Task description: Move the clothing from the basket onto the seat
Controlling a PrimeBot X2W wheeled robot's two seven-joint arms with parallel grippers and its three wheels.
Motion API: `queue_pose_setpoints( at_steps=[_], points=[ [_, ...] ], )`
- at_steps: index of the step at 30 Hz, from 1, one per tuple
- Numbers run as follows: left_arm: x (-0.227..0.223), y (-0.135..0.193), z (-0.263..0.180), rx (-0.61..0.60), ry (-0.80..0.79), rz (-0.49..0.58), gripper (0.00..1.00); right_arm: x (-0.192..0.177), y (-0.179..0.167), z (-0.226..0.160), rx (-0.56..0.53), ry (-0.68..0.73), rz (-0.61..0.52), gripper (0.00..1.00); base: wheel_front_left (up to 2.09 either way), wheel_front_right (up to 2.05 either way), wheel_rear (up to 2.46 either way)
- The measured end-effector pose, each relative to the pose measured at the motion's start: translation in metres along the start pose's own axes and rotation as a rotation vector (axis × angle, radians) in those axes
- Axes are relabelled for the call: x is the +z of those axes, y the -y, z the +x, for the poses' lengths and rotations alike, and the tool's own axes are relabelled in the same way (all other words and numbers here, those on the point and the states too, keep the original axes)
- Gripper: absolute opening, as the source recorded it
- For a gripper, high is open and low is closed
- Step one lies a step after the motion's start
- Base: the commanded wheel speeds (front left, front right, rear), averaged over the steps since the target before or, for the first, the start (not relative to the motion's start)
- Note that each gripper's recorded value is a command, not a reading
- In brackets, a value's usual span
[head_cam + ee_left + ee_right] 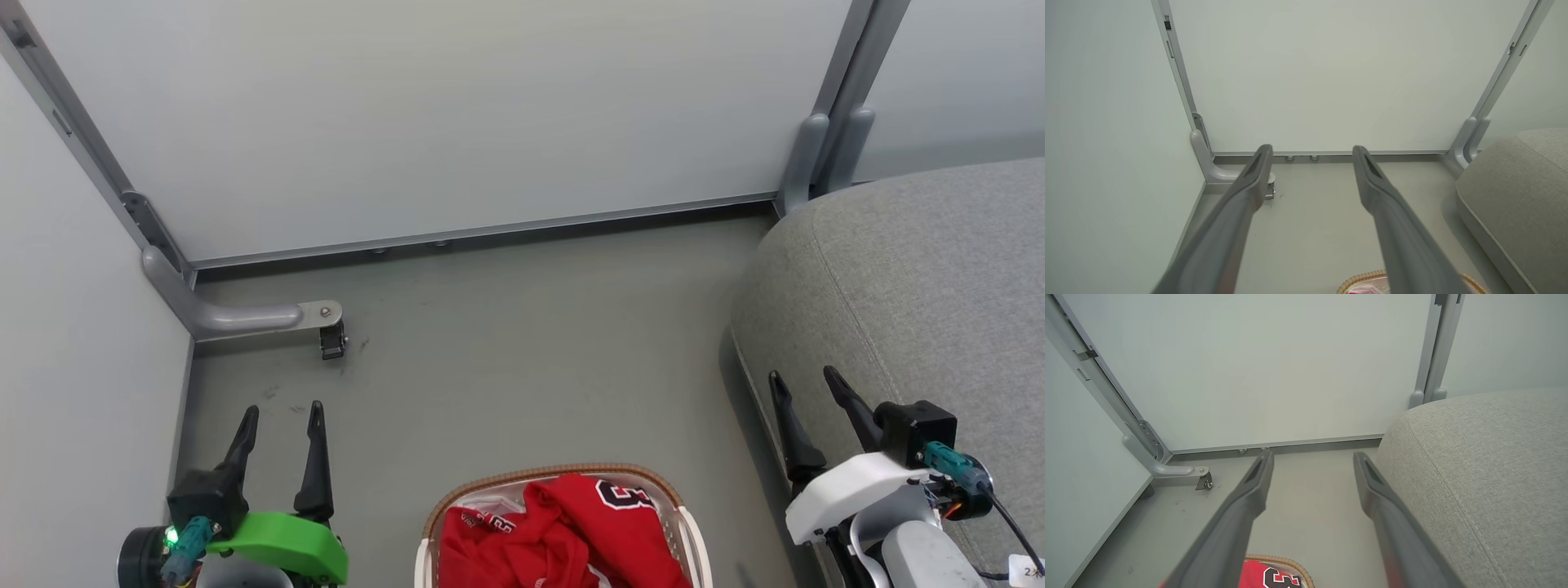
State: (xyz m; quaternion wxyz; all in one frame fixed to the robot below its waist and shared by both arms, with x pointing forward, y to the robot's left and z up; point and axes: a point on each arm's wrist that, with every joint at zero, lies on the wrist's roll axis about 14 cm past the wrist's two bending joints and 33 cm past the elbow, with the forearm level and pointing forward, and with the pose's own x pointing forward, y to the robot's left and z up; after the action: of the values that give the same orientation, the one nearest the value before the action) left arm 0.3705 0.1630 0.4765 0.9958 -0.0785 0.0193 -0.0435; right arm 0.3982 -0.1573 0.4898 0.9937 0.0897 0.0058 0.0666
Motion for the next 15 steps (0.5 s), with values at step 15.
queue_pose_setpoints(
  at_steps=[15],
  points=[
    [-0.030, 0.034, 0.020, -0.120, -0.076, 0.022, 1.00, -0.002, 0.005, 0.015, 0.011, 0.007, -0.100, 1.00, 0.00, 0.00, 0.00]
  ],
)
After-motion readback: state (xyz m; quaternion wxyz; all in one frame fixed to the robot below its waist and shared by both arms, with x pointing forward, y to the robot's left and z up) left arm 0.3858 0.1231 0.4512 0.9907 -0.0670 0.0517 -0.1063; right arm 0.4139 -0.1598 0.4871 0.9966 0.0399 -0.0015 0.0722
